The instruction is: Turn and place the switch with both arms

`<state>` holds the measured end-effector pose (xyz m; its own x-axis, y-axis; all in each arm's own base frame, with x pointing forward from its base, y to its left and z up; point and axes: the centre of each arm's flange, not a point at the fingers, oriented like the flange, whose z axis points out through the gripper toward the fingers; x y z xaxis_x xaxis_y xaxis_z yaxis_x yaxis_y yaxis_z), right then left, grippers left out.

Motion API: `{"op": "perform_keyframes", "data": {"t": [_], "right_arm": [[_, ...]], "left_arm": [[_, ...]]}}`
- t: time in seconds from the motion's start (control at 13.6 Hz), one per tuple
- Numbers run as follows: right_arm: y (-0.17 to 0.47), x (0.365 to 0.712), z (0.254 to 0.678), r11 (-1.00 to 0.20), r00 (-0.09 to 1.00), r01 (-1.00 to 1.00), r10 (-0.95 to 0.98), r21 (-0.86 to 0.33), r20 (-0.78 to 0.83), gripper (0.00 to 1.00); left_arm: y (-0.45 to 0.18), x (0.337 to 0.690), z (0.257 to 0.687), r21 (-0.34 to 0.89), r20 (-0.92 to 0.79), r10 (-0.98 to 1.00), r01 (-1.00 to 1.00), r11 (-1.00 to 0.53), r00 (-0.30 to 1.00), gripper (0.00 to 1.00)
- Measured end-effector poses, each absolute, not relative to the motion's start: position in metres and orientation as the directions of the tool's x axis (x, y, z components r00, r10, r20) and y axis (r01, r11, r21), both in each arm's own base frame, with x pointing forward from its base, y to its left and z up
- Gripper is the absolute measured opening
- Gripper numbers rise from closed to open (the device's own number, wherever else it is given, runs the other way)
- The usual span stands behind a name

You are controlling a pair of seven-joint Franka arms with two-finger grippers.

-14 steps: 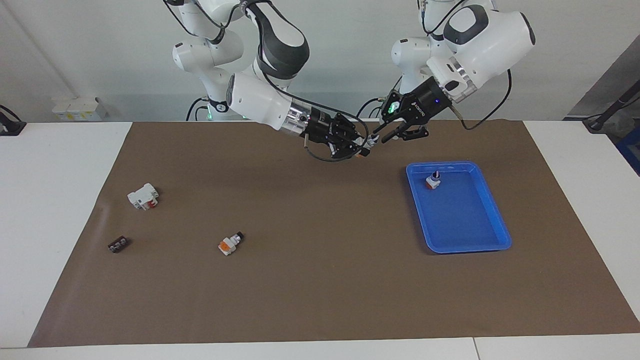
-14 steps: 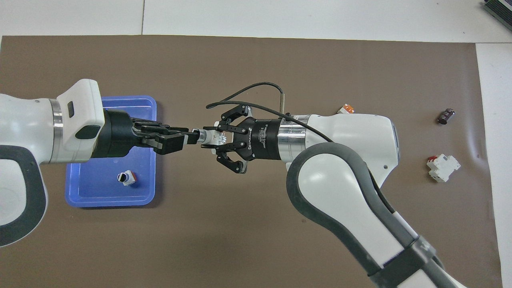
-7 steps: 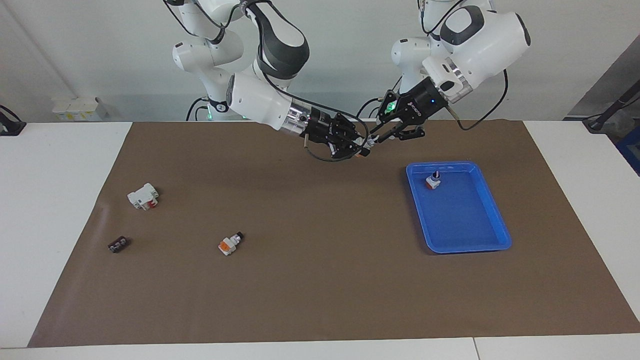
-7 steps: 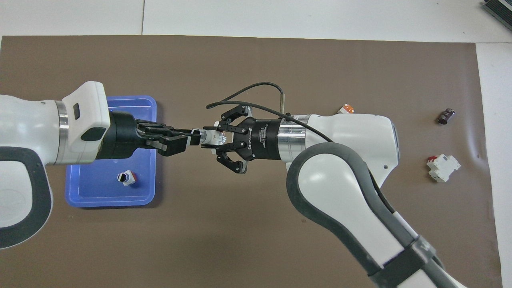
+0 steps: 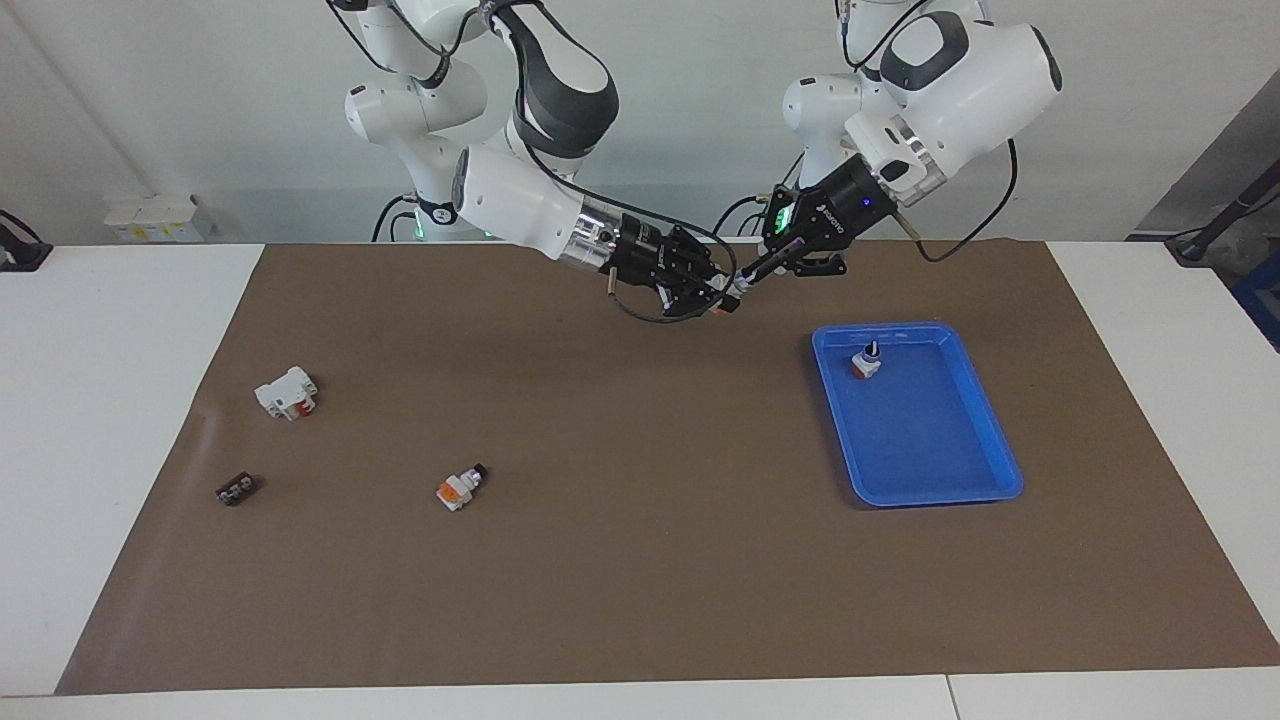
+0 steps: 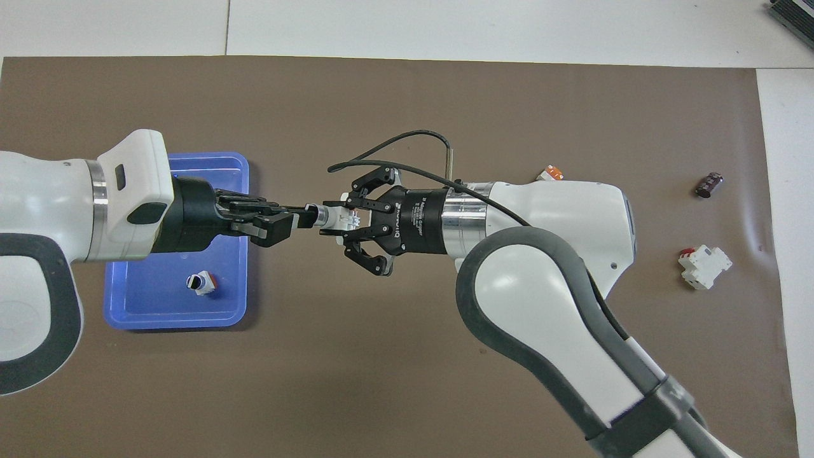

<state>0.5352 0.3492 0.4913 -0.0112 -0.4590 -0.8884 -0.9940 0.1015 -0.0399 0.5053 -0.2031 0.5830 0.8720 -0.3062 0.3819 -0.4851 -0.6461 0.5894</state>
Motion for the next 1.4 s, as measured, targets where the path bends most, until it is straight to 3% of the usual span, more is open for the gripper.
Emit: {"op": "perform_keyframes", "data": {"t": [0.29,0.81,1.4], "right_arm": [[0.349,0.535,0.49,0.102,-0.014,-0.994,-0.46,-0.038,-0.888,0.33],[0.349,0.534,0.488,0.101,-0.016,-0.994,-0.462,-0.035,-0.887,0.33],[0.344,0.536,0.492,0.109,-0.014,-0.993,-0.461,-0.041,-0.888,0.33]], "left_arm": [[-0.206,0.504,0.583,0.605,0.333,-0.259,-0.416,-0.679,0.907,0.09],[-0.212,0.502,0.587,0.658,0.098,0.004,-0.062,-0.751,0.995,0.09],[-0.22,0.501,0.592,0.64,-0.17,0.332,0.36,-0.679,0.928,0.09]]}}
